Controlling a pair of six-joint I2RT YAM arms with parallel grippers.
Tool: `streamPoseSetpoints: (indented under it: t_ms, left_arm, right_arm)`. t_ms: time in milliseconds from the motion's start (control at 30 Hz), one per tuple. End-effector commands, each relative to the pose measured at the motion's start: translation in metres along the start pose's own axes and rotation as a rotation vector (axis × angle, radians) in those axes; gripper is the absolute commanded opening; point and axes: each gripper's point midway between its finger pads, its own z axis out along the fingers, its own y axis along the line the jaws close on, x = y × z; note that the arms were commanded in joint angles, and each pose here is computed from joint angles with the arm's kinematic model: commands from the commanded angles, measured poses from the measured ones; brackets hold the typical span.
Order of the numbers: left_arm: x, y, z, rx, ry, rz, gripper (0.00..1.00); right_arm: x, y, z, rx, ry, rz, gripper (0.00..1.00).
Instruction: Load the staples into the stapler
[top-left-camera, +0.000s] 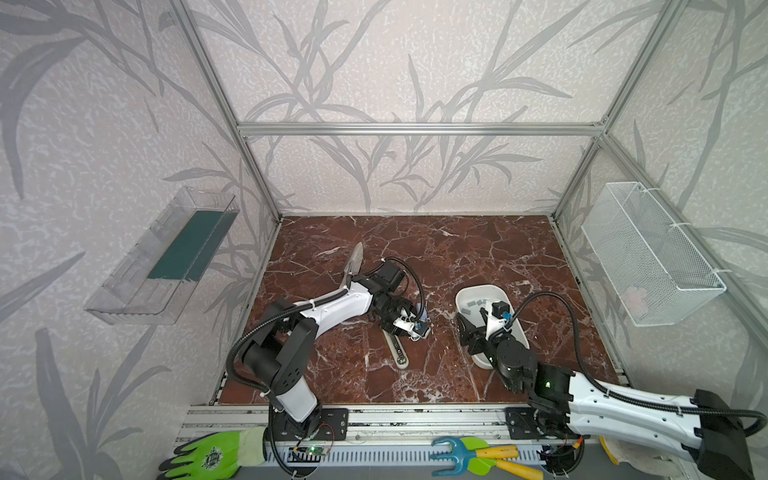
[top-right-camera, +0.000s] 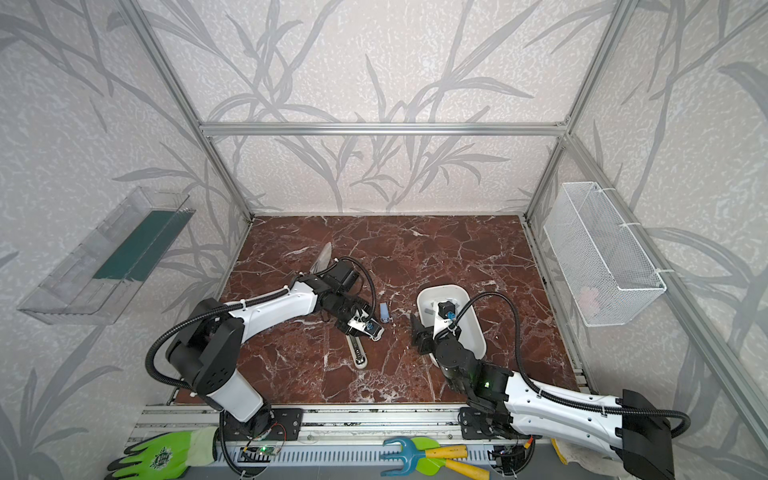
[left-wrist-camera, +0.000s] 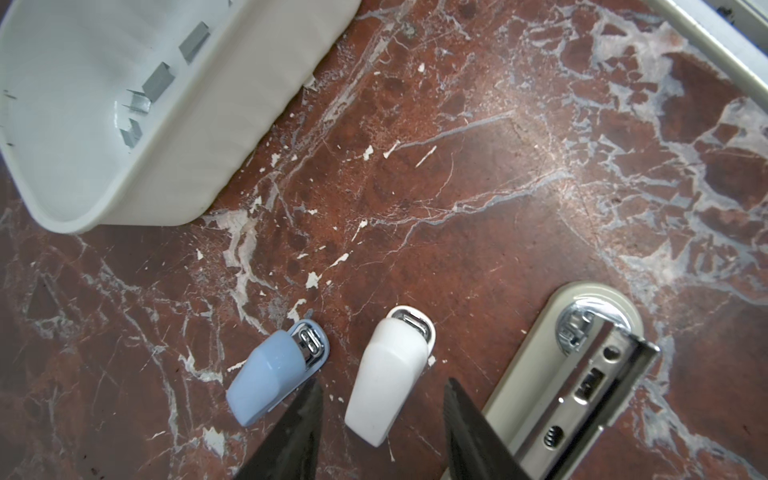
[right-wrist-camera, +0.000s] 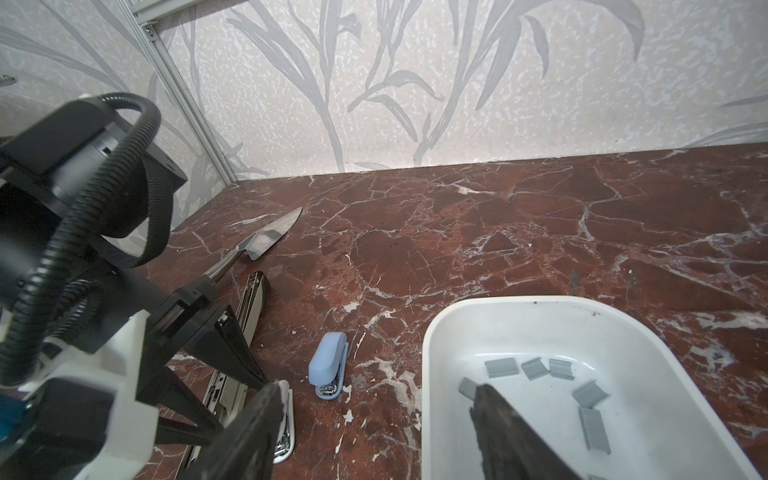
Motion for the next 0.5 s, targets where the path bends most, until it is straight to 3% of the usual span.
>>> streamPoseSetpoints:
  t_ms: [0,467]
  left_arm:
    - [-0.005,-0.017,0.001,0.101,-0.032,0.039,0.49]
    - [-0.004,-0.006,0.020,0.075,-0.027,0.018,0.50]
  right_arm:
    - [0.000,-0.001,0.003,-0.003,0.000,0.001,0.74]
    - [0.002,0.007,0.003,-0.054,0.016,0.027,0.74]
